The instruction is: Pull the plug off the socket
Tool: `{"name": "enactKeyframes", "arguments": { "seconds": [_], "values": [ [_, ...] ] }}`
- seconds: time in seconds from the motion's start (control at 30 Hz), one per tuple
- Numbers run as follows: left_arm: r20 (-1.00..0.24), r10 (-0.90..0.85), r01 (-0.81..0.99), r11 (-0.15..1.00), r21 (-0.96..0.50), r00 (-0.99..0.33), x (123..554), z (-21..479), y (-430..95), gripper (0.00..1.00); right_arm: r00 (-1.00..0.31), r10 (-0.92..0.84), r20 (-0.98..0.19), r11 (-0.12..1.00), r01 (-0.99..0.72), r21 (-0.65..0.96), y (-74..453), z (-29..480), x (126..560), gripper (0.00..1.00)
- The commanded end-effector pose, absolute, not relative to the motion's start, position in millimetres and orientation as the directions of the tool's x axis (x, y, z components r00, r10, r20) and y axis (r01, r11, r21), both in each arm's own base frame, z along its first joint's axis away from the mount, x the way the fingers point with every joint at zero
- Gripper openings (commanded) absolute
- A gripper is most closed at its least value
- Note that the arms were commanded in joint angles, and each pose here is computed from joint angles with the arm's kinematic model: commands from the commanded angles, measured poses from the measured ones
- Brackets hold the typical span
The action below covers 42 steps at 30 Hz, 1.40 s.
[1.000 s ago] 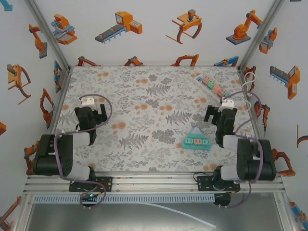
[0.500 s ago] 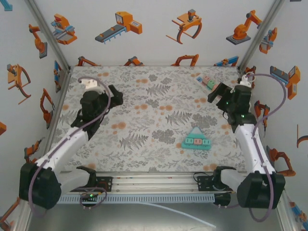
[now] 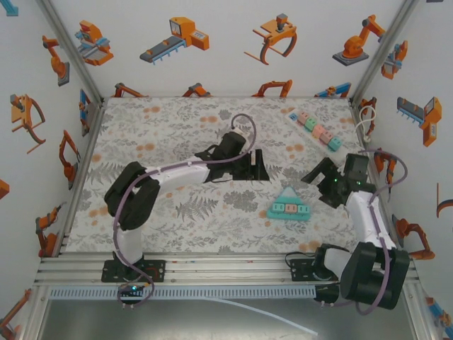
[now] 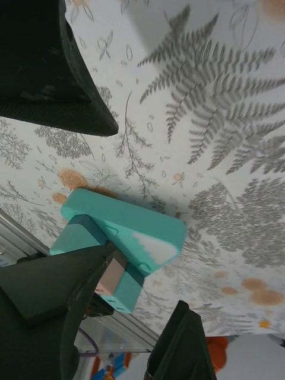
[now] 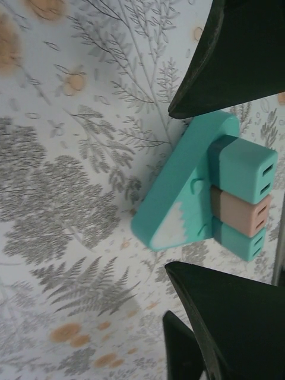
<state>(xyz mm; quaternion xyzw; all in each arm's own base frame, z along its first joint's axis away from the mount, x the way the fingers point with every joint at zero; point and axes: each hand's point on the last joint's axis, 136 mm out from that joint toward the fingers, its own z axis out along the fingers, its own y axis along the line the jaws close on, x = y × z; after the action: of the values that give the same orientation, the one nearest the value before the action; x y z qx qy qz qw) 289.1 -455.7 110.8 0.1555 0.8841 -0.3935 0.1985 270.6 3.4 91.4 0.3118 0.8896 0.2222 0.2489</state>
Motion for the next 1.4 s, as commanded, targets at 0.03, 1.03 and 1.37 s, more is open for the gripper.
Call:
{"name": "enactKeyframes", "arguments": {
  "seconds": [0.03, 1.03, 1.37],
  "values": [
    [-0.430, 0.181, 0.448, 0.585, -0.676, -0.885, 271.6, 106.0, -485.5, 0.65, -0.718, 0.665, -0.205, 0.659, 0.435, 0.614, 24.3, 73.3, 253.1, 0.79],
    [-0.347, 0.116, 0.280, 0.836, -0.472, -0.931, 234.4, 59.0, -345.3, 0.46, -0.906, 0.339, -0.255, 0.750, 0.096, 0.654, 189.9, 54.2, 280.5, 0.55],
    [-0.348, 0.028, 0.190, 0.877, -0.441, -0.937, 244.9, 57.3, -303.3, 0.48, -0.938, 0.247, -0.244, 0.726, 0.012, 0.688, 270.3, 52.9, 291.2, 0.53]
  ]
}}
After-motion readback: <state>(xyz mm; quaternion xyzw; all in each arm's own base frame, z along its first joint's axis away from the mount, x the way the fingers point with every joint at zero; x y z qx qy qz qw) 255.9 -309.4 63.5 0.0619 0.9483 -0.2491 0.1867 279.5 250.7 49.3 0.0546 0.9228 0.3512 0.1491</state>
